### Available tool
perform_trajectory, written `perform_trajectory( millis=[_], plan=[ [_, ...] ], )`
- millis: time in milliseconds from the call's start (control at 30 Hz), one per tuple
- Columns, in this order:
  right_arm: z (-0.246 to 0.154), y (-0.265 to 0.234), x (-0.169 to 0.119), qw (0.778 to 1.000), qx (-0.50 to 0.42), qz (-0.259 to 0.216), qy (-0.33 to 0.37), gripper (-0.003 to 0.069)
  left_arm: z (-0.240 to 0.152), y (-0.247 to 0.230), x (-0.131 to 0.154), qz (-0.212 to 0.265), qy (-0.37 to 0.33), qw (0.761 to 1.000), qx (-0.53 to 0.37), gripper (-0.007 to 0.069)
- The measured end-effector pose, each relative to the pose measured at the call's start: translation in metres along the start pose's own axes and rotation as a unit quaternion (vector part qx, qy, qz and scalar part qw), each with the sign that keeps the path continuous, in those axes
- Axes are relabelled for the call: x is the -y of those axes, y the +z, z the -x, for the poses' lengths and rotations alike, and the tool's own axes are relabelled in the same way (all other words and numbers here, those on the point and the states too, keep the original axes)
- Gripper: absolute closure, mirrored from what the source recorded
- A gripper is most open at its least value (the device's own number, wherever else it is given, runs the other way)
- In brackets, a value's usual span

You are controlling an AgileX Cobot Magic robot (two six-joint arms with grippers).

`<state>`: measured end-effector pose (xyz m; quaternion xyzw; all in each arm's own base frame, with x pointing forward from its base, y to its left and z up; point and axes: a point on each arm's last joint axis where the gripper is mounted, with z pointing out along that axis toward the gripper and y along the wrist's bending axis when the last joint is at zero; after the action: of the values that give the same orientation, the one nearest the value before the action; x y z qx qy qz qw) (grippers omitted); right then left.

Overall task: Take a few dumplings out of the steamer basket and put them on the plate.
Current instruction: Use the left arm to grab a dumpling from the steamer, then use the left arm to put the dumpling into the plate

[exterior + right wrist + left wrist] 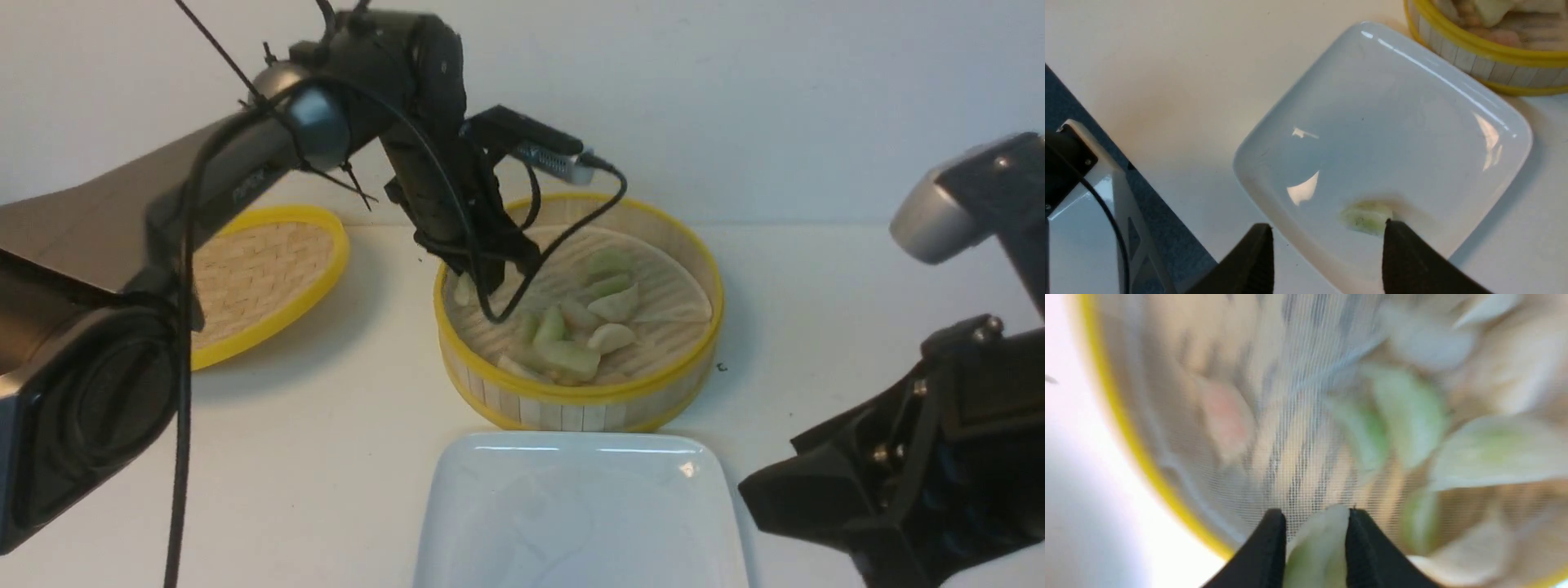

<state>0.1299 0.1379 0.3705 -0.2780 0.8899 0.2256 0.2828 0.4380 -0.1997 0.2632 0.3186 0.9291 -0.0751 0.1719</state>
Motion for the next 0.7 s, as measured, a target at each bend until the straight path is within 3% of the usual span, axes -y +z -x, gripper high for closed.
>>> perform_trajectory(
  millis=[267,367,400,500,700],
  plan=[
    [-0.002,-0.028,0.015,0.994,0.069,-0.089,0.005,0.0375,0.002,-0.102,0.028,-0.040,-0.022,0.994,0.104,0.0463],
    [-0.009,-0.057,0.022,0.983,0.127,-0.134,0.007,0.0459,-0.013,-0.125,0.052,-0.052,-0.012,0.993,0.103,0.0463],
    [-0.019,-0.080,0.026,0.974,0.166,-0.155,0.009,0.0521,-0.028,-0.128,0.070,-0.060,0.000,0.995,0.085,0.0463],
    [-0.037,-0.111,0.030,0.961,0.213,-0.174,0.022,0.0620,-0.054,-0.116,0.099,-0.079,0.019,0.996,0.034,0.0463],
    [-0.082,-0.166,0.033,0.936,0.309,-0.165,0.040,0.0671,-0.089,-0.054,0.138,-0.104,0.053,0.990,-0.083,0.0463]
  ],
)
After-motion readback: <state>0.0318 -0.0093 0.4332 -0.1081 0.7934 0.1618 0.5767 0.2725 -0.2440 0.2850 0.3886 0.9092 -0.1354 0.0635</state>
